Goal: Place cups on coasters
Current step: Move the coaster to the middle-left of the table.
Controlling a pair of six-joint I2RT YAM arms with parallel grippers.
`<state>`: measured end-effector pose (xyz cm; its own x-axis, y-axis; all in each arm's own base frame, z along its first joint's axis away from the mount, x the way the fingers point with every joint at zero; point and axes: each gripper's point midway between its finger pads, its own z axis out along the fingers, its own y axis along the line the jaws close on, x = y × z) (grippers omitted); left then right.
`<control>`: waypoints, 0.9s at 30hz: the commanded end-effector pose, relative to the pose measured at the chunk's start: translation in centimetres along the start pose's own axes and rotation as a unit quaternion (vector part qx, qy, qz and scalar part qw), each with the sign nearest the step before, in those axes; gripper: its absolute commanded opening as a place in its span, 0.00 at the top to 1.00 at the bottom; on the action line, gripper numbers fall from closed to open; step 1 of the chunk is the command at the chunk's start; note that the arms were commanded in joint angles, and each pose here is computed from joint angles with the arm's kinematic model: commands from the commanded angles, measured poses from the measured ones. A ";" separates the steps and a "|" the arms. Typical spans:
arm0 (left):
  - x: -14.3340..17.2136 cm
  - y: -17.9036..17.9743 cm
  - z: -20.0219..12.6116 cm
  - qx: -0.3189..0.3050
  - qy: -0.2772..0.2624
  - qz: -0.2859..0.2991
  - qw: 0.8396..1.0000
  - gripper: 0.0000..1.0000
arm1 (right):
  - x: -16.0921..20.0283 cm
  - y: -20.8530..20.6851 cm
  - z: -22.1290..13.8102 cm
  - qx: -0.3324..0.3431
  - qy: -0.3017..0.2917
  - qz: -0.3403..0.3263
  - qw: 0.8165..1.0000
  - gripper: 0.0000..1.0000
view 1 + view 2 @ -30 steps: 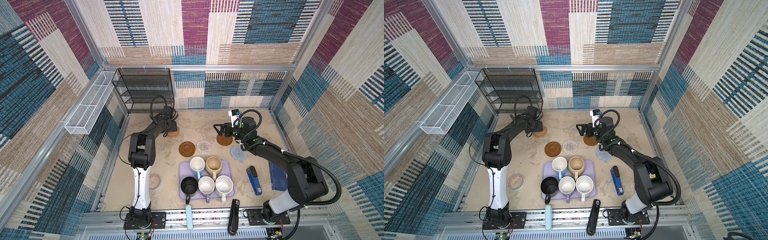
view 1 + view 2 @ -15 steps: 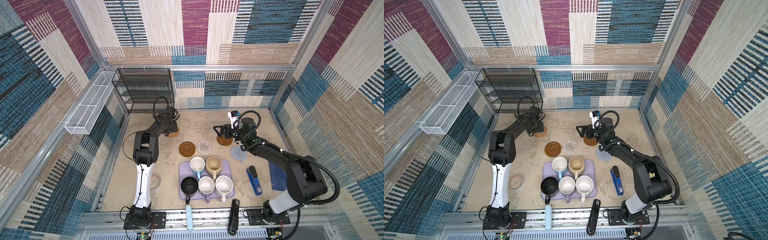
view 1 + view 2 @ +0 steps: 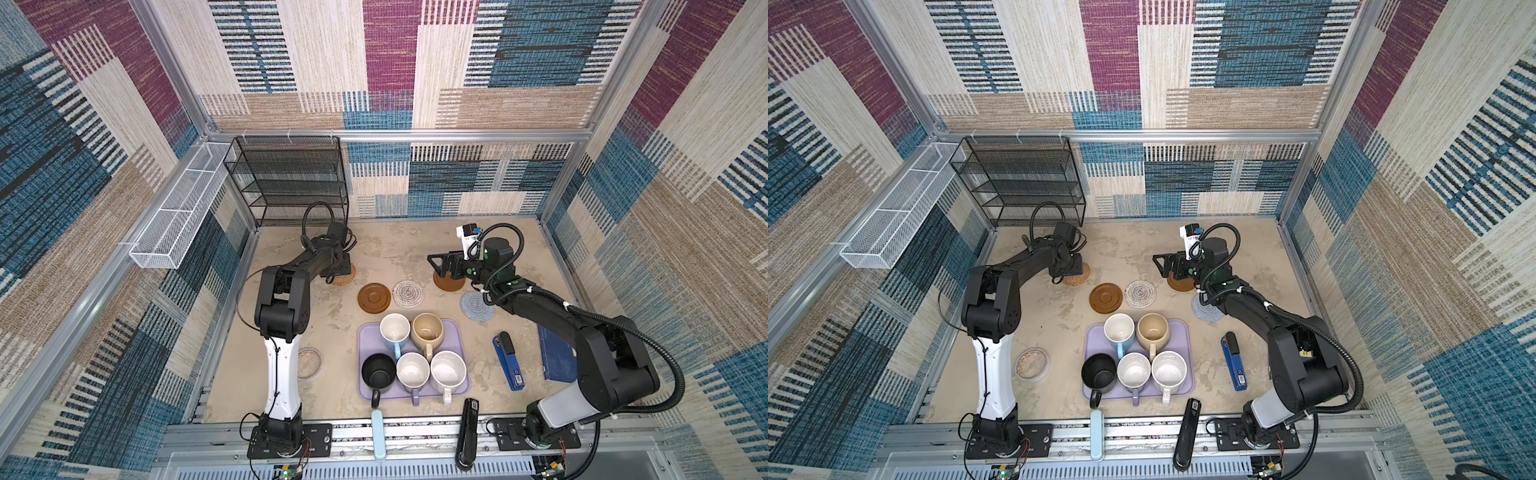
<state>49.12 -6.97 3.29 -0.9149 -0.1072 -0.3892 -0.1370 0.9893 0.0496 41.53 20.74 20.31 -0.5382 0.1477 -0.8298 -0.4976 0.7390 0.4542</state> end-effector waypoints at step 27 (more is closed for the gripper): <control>5.4 1.6 -4.4 0.026 0.039 -0.006 0.999 0.41 | -1.1 3.5 -1.0 -0.066 -0.011 0.006 0.998 0.00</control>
<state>42.29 -5.95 4.86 -0.9445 -0.1169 -0.3071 -0.1305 0.9912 0.0240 39.63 22.48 22.54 -0.5429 0.1549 -0.8254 -0.5748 0.6480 0.4997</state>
